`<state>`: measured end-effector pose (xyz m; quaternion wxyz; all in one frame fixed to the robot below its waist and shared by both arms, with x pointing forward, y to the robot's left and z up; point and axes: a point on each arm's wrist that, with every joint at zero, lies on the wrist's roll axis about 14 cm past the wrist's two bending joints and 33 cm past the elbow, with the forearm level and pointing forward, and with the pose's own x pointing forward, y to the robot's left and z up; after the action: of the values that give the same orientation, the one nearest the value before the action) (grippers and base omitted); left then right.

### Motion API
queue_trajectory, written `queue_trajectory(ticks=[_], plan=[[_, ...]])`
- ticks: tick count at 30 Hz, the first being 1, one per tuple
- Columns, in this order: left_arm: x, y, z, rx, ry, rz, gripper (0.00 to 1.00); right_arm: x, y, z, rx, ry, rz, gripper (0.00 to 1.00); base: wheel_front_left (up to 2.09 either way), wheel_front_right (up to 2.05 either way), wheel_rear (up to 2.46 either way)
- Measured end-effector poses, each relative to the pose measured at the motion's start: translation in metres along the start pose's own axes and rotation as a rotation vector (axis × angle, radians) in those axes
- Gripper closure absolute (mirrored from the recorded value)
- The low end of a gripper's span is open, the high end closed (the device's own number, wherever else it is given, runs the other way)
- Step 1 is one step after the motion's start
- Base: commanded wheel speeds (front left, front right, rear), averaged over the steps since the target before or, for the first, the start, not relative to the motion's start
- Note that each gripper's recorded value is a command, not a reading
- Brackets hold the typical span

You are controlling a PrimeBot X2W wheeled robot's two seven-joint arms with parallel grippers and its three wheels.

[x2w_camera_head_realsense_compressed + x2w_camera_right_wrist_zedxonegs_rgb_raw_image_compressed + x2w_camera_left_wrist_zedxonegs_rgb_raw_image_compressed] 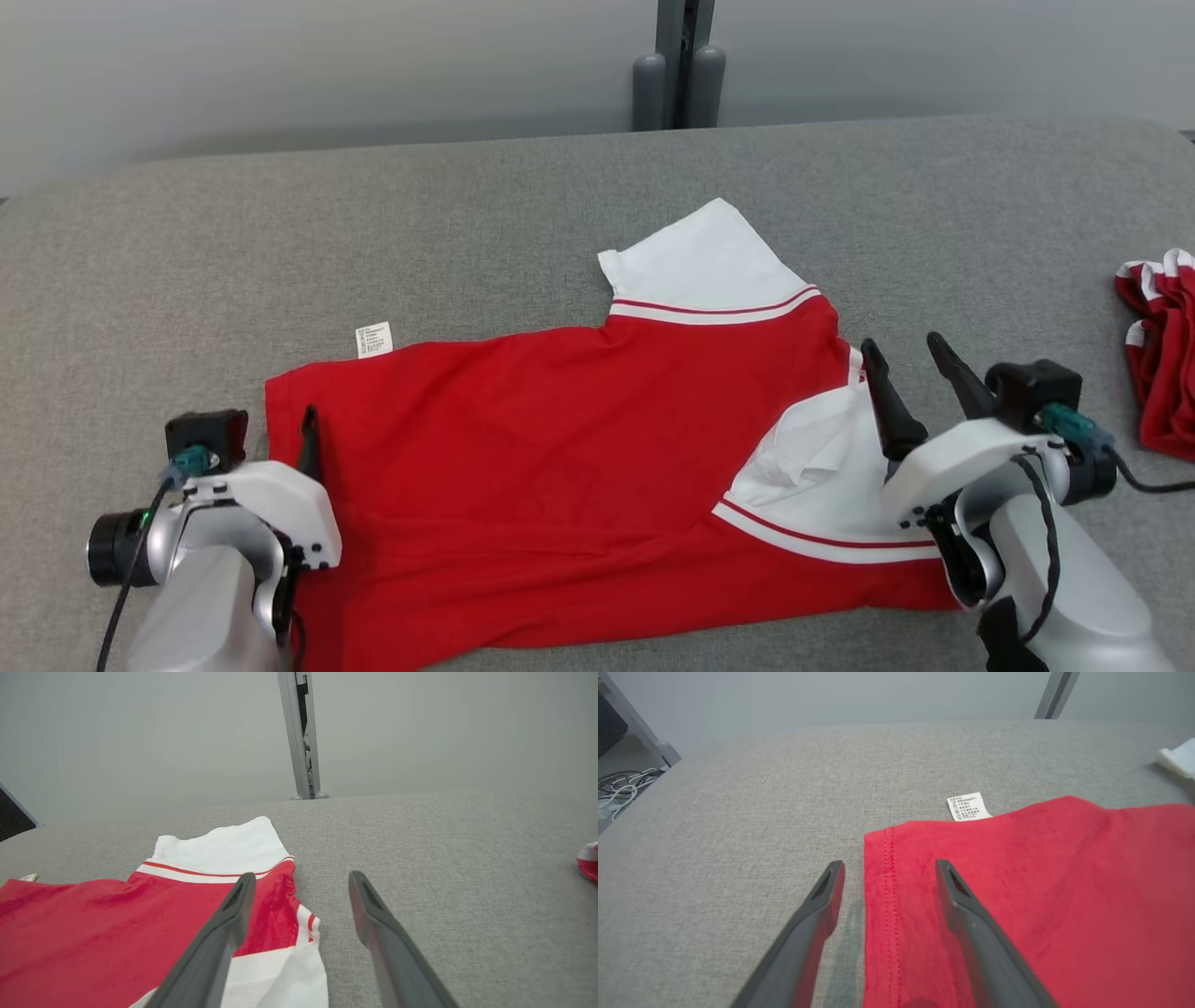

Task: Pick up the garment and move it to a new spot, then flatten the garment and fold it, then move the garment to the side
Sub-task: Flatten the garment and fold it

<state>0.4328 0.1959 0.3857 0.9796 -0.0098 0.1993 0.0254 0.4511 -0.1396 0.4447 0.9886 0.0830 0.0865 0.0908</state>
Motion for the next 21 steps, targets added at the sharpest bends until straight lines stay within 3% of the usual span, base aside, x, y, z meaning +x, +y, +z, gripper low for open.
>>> queue_trajectory(ticks=[13,14,15,16,18,21], plan=[[0.044,-0.007,-0.011,0.029,0.197,-0.042,0.0,0.076,0.009,0.015,-0.154,0.173,0.094,0.0,0.0,0.0,0.0],[0.045,-0.009,-0.012,0.028,0.202,-0.047,0.06,0.081,0.011,0.014,-0.162,0.2,0.101,0.0,0.0,0.0,0.0],[0.046,-0.009,-0.012,0.03,0.205,-0.047,0.19,0.086,0.013,0.013,-0.187,0.227,0.111,0.0,0.0,0.0,0.0],[0.047,-0.008,-0.012,0.032,0.207,-0.047,0.52,0.091,0.014,0.014,-0.201,0.237,0.118,0.0,0.0,0.0,0.0],[0.048,-0.011,-0.011,0.033,0.207,-0.053,1.0,0.102,0.016,0.017,-0.218,0.263,0.126,0.0,0.0,0.0,0.0],[0.051,-0.015,-0.01,0.038,0.196,-0.067,1.0,0.118,0.023,0.019,-0.228,0.294,0.141,0.0,0.0,0.0,0.0]])
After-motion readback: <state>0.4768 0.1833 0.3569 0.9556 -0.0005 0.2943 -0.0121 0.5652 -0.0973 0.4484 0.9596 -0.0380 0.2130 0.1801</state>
